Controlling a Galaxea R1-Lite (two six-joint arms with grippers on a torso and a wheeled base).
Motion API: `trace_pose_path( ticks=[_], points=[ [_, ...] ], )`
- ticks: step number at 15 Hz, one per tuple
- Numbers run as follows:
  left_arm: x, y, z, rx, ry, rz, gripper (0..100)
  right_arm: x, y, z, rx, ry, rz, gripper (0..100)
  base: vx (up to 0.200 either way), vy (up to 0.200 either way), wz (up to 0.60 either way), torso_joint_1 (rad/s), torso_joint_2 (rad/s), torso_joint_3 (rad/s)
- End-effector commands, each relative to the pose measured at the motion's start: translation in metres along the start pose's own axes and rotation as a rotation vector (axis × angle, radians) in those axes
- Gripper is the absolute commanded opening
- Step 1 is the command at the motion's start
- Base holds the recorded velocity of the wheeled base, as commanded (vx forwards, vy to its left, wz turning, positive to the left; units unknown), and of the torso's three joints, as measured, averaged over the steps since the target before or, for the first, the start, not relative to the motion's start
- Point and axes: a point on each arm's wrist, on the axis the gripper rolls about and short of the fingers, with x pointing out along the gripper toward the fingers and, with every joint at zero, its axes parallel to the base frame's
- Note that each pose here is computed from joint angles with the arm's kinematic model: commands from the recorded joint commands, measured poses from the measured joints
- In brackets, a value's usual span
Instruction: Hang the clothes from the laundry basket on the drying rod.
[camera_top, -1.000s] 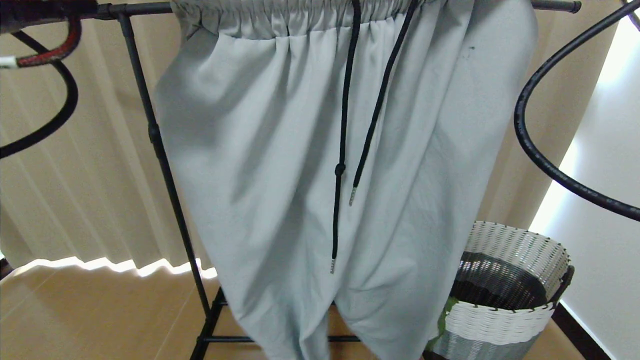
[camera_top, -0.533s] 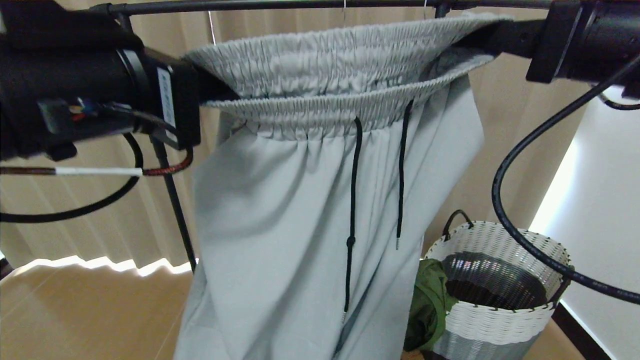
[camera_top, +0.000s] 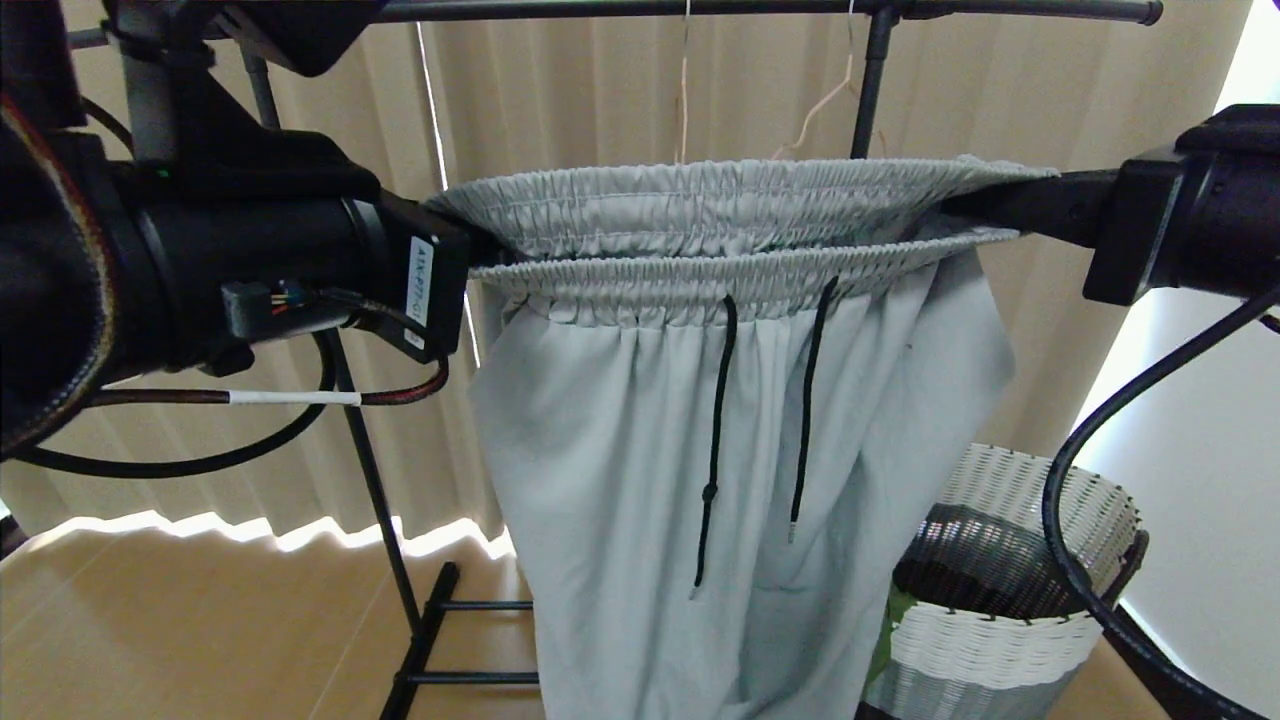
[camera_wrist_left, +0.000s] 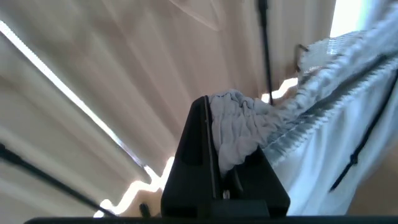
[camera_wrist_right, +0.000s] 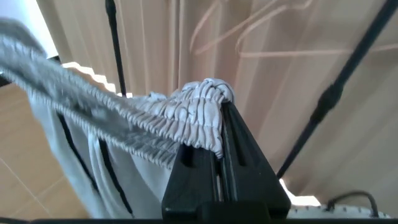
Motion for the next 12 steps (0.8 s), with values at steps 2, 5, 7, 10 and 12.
trace_pose_path(
  ticks=[2,5,7,10,12],
  points=[
    [0.008,0.002,-0.004,0.019,0.095,0.084,0,-0.007,-0.009,-0.007,0.003,-0.008,-0.046,0,0.000,0.000,0.00,0.000,0.00,0.000],
    [0.016,0.000,-0.008,0.023,0.141,0.146,0,-0.005,-0.016,-0.008,0.003,-0.046,-0.078,0,0.000,0.000,0.00,0.000,0.00,0.000],
    [0.018,-0.001,-0.007,-0.006,0.137,0.140,0,-0.006,-0.020,-0.009,0.006,-0.050,-0.096,0,0.000,0.000,0.00,0.000,0.00,0.000],
    [0.022,-0.003,-0.010,-0.026,0.148,0.131,0,-0.005,-0.024,-0.015,0.011,-0.029,-0.111,0,0.000,0.000,0.00,0.000,0.00,0.000],
    [0.027,-0.006,-0.016,-0.024,0.172,0.128,0,0.002,-0.027,-0.019,0.013,-0.006,-0.122,0,0.000,0.000,0.00,0.000,0.00,0.000]
  ],
)
